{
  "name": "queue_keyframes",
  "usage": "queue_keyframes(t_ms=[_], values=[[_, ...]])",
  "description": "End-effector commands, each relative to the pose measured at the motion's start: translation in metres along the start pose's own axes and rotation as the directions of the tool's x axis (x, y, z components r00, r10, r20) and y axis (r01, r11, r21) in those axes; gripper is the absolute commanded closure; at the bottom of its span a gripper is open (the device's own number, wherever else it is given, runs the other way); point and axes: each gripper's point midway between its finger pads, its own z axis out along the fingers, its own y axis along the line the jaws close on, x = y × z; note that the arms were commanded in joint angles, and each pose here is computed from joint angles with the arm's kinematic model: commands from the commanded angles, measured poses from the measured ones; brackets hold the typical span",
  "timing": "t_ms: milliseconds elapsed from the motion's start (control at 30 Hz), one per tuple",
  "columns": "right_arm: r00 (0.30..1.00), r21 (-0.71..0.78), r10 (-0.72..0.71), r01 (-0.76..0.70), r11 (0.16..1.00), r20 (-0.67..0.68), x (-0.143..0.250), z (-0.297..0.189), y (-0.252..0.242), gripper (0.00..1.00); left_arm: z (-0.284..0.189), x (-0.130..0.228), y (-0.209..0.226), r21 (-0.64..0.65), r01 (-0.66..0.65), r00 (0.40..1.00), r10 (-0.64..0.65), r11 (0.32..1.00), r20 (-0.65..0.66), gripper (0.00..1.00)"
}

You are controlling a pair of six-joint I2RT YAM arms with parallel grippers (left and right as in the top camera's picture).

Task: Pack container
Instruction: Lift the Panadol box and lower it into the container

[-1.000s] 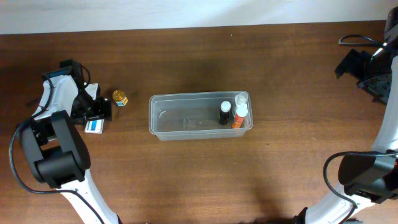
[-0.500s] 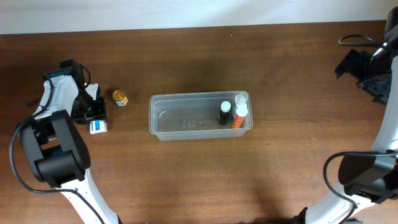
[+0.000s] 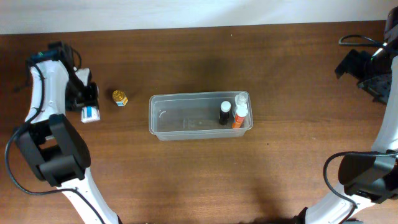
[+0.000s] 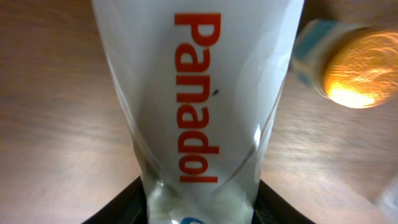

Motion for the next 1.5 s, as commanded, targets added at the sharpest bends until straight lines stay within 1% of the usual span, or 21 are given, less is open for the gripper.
queue_keyframes(t_ms=[0, 67, 167, 200, 267, 333, 433, 533, 567, 633, 700, 833, 933, 1033, 1167, 1333, 1367, 1433, 1467], values=[[1.0, 0.0, 0.003, -0.003, 1.0, 0.021, -0.002, -0.005, 0.0, 0.02, -0.037, -0.015, -0.01, 0.051, 0.004, 0.997, -0.007, 0.999, 0.075, 0.53], [1.0, 0.0, 0.003, -0.003, 1.0, 0.021, -0.002, -0.005, 0.0, 0.02, -0.059, -0.016, -0.016, 0.075, -0.018, 0.995, 0.01, 0.997, 0.099, 0.54], [1.0, 0.0, 0.003, -0.003, 1.0, 0.021, -0.002, -0.005, 0.0, 0.02, -0.087, -0.015, -0.025, 0.077, -0.058, 0.99, 0.048, 0.995, 0.132, 0.55], [1.0, 0.0, 0.003, -0.003, 1.0, 0.021, -0.002, -0.005, 0.0, 0.02, -0.097, -0.015, -0.032, 0.081, -0.088, 0.986, 0.076, 0.993, 0.148, 0.55], [1.0, 0.0, 0.003, -0.003, 1.0, 0.021, -0.002, -0.005, 0.0, 0.02, -0.114, -0.014, -0.053, 0.112, -0.171, 0.971, 0.148, 0.979, 0.19, 0.55], [1.0, 0.0, 0.003, -0.003, 1.0, 0.021, -0.002, -0.005, 0.0, 0.02, -0.13, -0.012, -0.079, 0.135, -0.275, 0.942, 0.238, 0.952, 0.238, 0.54], [1.0, 0.0, 0.003, -0.003, 1.0, 0.021, -0.002, -0.005, 0.0, 0.02, -0.148, -0.005, -0.112, 0.12, -0.396, 0.891, 0.35, 0.91, 0.287, 0.53], [1.0, 0.0, 0.003, -0.003, 1.0, 0.021, -0.002, -0.005, 0.0, 0.02, -0.159, 0.007, -0.151, 0.09, -0.535, 0.815, 0.485, 0.84, 0.317, 0.53], [1.0, 0.0, 0.003, -0.003, 1.0, 0.021, -0.002, -0.005, 0.0, 0.02, -0.161, 0.012, -0.165, 0.079, -0.587, 0.78, 0.537, 0.806, 0.32, 0.53], [1.0, 0.0, 0.003, -0.003, 1.0, 0.021, -0.002, -0.005, 0.0, 0.02, -0.161, 0.023, -0.189, 0.06, -0.686, 0.702, 0.637, 0.726, 0.317, 0.53], [1.0, 0.0, 0.003, -0.003, 1.0, 0.021, -0.002, -0.005, 0.0, 0.02, -0.159, 0.039, -0.213, 0.049, -0.779, 0.609, 0.735, 0.625, 0.298, 0.53], [1.0, 0.0, 0.003, -0.003, 1.0, 0.021, -0.002, -0.005, 0.0, 0.02, -0.153, 0.059, -0.25, 0.028, -0.877, 0.467, 0.839, 0.479, 0.278, 0.53], [1.0, 0.0, 0.003, -0.003, 1.0, 0.021, -0.002, -0.005, 0.0, 0.02, -0.144, 0.074, -0.268, 0.027, -0.921, 0.382, 0.891, 0.388, 0.246, 0.53], [1.0, 0.0, 0.003, -0.003, 1.0, 0.021, -0.002, -0.005, 0.0, 0.02, -0.125, 0.089, -0.275, 0.052, -0.944, 0.329, 0.926, 0.325, 0.184, 0.53], [1.0, 0.0, 0.003, -0.003, 1.0, 0.021, -0.002, -0.005, 0.0, 0.02, -0.094, 0.106, -0.268, 0.133, -0.942, 0.321, 0.943, 0.308, 0.091, 0.53], [1.0, 0.0, 0.003, -0.003, 1.0, 0.021, -0.002, -0.005, 0.0, 0.02, -0.074, 0.108, -0.266, 0.157, -0.938, 0.323, 0.944, 0.31, 0.065, 0.53], [1.0, 0.0, 0.003, -0.003, 1.0, 0.021, -0.002, -0.005, 0.0, 0.02, -0.072, 0.108, -0.268, 0.16, -0.943, 0.306, 0.949, 0.291, 0.074, 0.53], [1.0, 0.0, 0.003, -0.003, 1.0, 0.021, -0.002, -0.005, 0.0, 0.02, -0.071, 0.111, -0.274, 0.183, -0.956, 0.254, 0.961, 0.231, 0.11, 0.53], [1.0, 0.0, 0.003, -0.003, 1.0, 0.021, -0.002, -0.005, 0.0, 0.02, -0.07, 0.111, -0.276, 0.186, -0.959, 0.239, 0.963, 0.214, 0.122, 0.53]])
